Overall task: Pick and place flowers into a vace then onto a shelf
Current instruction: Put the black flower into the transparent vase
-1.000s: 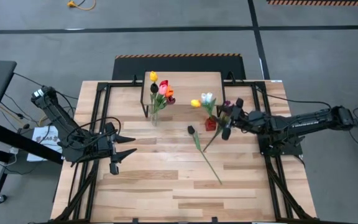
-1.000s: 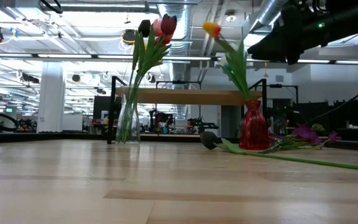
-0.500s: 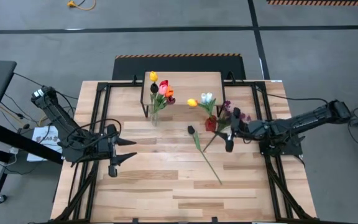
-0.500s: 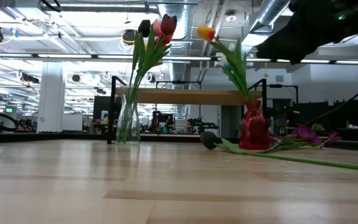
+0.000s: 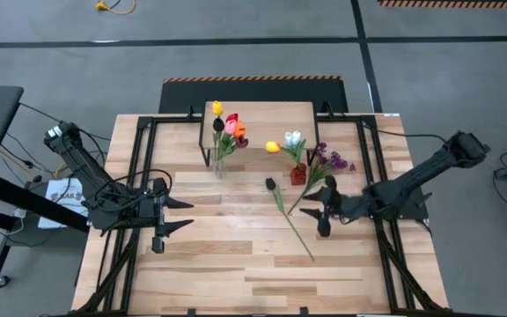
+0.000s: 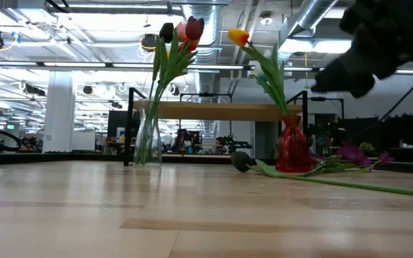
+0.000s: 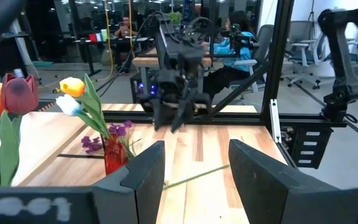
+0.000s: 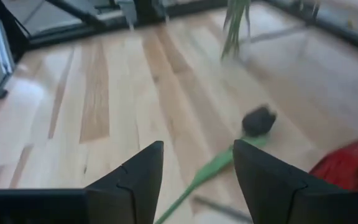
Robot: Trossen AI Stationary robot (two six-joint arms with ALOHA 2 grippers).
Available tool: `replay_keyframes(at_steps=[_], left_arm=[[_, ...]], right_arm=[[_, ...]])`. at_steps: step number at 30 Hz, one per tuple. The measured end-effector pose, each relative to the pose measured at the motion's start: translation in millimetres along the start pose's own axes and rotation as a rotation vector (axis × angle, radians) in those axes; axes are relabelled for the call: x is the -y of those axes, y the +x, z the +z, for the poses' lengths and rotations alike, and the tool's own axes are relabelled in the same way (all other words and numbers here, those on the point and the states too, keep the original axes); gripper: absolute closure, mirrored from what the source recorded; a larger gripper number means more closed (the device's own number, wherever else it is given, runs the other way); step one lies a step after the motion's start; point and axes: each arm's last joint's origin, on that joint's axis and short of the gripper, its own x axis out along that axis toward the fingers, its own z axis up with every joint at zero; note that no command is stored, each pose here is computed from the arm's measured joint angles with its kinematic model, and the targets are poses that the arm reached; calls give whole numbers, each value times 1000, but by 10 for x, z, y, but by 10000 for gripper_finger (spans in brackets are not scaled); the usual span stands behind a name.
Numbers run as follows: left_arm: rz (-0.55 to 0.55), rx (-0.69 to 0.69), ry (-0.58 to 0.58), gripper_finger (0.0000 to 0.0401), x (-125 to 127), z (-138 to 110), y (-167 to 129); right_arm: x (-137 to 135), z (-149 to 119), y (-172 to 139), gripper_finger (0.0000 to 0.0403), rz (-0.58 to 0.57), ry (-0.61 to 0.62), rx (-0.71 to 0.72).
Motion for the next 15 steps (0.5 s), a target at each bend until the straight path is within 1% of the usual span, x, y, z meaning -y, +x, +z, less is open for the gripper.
replay_keyframes(at_steps=[4,9,15], left_arm=[[15,7,-6,232,-4,8,0],[15,6,29,232,-4,7,0],[15,3,52,232,-4,3,0]], right_arm=[[-118,-176,69,221,-13,71,-69],[-218,-369,146,230,-31,169,-138],[-326,-557,268,244,-38,220,-165]])
